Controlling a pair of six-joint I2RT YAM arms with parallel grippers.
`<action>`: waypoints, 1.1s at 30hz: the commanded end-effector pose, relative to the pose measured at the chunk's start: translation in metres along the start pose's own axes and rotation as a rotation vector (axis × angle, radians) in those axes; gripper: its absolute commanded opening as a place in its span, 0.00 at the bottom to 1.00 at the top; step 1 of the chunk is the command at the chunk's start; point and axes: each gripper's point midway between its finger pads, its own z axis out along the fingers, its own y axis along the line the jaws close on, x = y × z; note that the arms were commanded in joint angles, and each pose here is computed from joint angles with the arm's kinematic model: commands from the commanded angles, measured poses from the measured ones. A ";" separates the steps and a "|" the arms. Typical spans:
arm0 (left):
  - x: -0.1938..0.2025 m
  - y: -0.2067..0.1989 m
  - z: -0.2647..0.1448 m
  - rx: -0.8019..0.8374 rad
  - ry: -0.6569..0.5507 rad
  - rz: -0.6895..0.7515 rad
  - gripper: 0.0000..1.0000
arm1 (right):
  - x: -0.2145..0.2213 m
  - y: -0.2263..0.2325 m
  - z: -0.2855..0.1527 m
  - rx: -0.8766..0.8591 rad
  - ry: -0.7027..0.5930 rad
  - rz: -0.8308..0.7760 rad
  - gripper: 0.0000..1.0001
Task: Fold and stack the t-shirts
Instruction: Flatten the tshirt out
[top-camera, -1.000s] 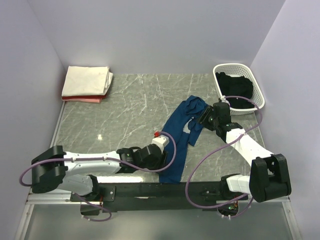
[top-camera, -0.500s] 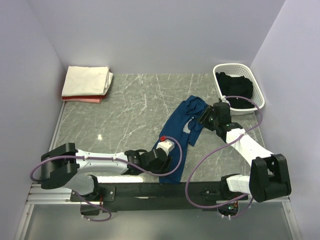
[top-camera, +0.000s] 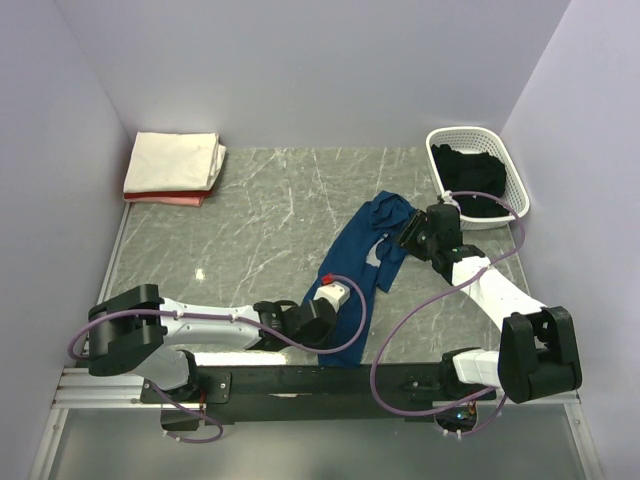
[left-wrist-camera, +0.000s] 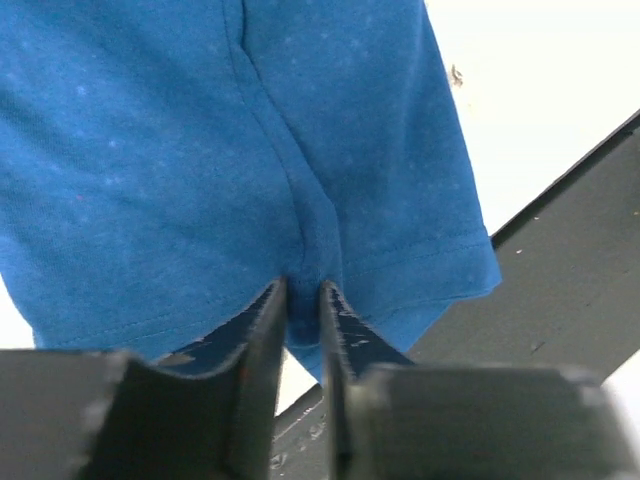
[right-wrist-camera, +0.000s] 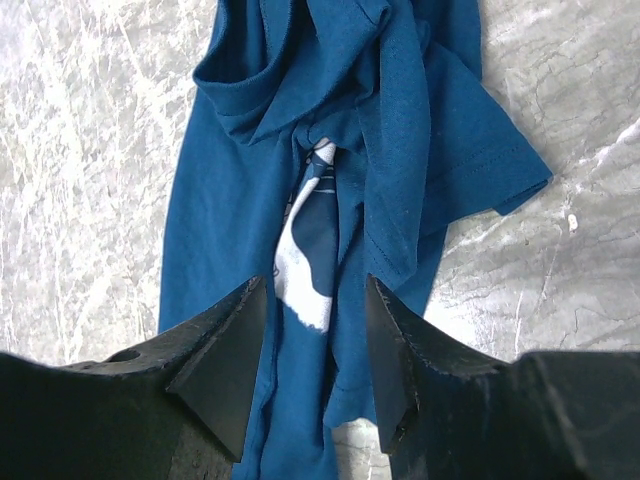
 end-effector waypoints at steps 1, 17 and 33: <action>-0.014 -0.005 -0.006 0.000 -0.048 -0.002 0.23 | -0.011 0.003 0.002 -0.008 -0.038 0.009 0.51; -0.046 0.056 -0.071 -0.198 -0.216 -0.137 0.01 | -0.031 -0.008 0.018 0.081 -0.043 0.006 0.51; -0.062 0.098 -0.083 -0.211 -0.260 -0.269 0.01 | -0.007 -0.036 0.061 0.193 0.069 -0.011 0.36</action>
